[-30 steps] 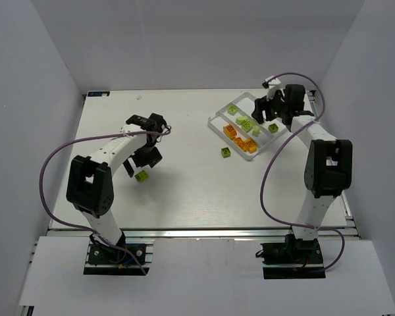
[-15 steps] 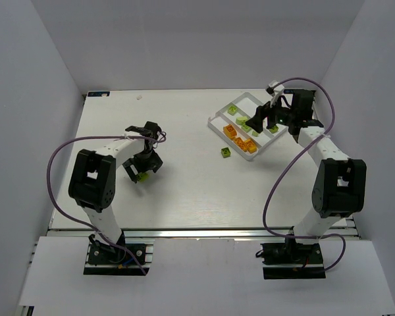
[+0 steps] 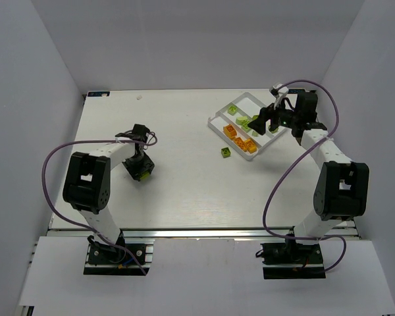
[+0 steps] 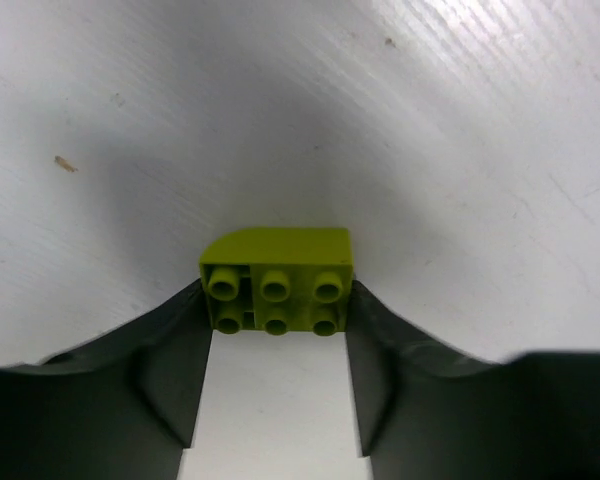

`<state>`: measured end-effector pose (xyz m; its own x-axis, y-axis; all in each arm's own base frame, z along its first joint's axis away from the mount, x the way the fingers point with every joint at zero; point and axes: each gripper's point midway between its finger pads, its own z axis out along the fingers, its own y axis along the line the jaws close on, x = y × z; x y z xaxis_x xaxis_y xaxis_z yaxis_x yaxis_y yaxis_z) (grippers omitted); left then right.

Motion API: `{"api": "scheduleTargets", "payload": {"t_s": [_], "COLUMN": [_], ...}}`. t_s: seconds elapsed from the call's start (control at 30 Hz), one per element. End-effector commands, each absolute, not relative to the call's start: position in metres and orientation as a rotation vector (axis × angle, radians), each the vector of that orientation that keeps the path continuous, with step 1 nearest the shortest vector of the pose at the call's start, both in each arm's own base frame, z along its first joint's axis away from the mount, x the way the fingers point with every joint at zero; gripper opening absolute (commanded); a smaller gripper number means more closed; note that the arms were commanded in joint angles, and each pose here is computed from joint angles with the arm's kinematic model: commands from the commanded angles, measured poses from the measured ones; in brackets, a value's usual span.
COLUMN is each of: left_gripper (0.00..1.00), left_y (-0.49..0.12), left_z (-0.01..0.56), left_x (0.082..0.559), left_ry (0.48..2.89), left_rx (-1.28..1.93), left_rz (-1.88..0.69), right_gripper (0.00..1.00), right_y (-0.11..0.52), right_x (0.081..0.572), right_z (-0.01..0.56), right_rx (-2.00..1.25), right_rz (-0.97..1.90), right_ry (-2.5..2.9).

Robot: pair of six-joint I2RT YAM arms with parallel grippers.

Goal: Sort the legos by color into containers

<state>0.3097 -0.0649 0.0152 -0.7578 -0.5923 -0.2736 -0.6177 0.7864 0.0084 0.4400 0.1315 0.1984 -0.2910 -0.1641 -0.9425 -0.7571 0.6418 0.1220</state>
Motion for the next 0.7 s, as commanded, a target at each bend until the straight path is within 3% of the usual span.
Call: {"api": "scheduleTargets", "payload": {"t_s": [0.0, 0.13, 0.2, 0.37, 0.4, 0.57, 0.67], "left_gripper": [0.52, 0.28, 0.22, 0.20, 0.19, 0.17, 0.17], "left_y": [-0.061, -0.075, -0.098, -0.183, -0.215, -0.266, -0.292], "left_z": [0.013, 0.029, 0.056, 0.125, 0.155, 0.194, 0.214], "left_x": [0.308, 0.323, 0.344, 0.376, 0.380, 0.380, 0.375], "left_ry": [2.714, 2.664, 2.581, 2.393, 2.290, 2.161, 2.092], "left_rx": [-0.927, -0.893, -0.824, -0.552, -0.371, -0.133, -0.053], "left_rz": [0.106, -0.048, -0.275, -0.910, -1.156, -1.483, -1.631], "right_gripper": [0.84, 0.85, 0.89, 0.89, 0.89, 0.89, 0.88], "right_y": [0.135, 0.142, 0.154, 0.183, 0.190, 0.208, 0.217], "right_x": [0.431, 0.417, 0.396, 0.355, 0.345, 0.318, 0.316], "right_z": [0.216, 0.217, 0.219, 0.208, 0.209, 0.219, 0.229], "right_rx": [-0.757, -0.823, -0.889, -0.971, -0.976, -1.003, -1.073], "right_rz": [0.721, 0.758, 0.846, 1.061, 1.142, 1.460, 1.416], "right_ry": [1.753, 1.727, 1.696, 1.720, 1.718, 1.673, 1.590]}}
